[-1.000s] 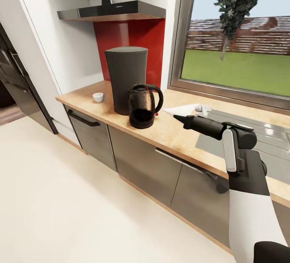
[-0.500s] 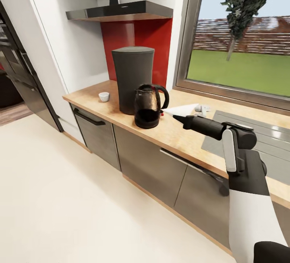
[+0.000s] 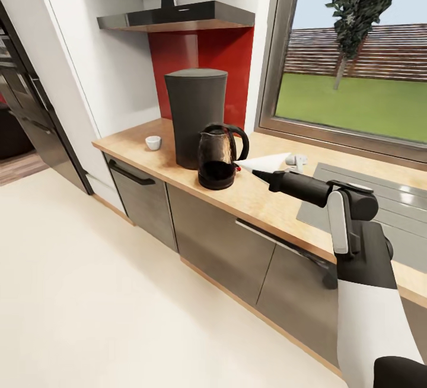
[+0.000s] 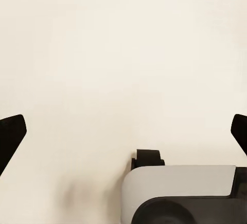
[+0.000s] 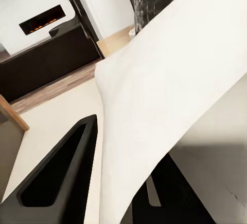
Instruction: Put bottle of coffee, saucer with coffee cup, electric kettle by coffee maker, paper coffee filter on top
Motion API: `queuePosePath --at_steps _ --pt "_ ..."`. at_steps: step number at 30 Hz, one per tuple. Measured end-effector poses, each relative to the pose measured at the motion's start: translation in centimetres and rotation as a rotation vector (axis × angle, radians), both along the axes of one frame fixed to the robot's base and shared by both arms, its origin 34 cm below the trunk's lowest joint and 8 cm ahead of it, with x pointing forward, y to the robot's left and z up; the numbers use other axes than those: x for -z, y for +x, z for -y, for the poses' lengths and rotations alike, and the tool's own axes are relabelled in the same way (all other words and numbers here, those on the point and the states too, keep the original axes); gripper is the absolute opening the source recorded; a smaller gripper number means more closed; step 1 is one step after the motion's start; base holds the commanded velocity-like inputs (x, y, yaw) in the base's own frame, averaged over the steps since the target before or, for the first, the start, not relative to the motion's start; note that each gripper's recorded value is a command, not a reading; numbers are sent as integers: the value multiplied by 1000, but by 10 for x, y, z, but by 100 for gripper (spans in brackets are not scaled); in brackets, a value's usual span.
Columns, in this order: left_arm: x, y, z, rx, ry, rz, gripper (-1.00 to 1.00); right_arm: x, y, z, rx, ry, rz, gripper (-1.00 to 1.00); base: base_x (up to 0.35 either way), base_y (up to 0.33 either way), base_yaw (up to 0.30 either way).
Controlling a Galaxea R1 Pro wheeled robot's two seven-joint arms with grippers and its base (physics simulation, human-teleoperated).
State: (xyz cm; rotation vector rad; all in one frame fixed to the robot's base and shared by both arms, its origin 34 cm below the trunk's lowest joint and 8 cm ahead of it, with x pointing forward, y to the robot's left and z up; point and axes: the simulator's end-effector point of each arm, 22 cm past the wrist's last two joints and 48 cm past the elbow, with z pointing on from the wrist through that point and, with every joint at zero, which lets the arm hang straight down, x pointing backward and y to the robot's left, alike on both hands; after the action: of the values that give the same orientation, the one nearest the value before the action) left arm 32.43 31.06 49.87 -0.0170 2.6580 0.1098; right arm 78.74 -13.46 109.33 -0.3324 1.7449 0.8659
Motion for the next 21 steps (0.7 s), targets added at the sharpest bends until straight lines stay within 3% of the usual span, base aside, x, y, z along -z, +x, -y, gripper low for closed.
queuePosePath --at_steps 9,21 --pt "0 0 -1 -2 1 0 100 0 0 0 -1 1 0 -100 0 0 8" --pt "0 0 -1 -2 2 0 100 0 0 0 -1 1 0 -100 -44 -36 144"
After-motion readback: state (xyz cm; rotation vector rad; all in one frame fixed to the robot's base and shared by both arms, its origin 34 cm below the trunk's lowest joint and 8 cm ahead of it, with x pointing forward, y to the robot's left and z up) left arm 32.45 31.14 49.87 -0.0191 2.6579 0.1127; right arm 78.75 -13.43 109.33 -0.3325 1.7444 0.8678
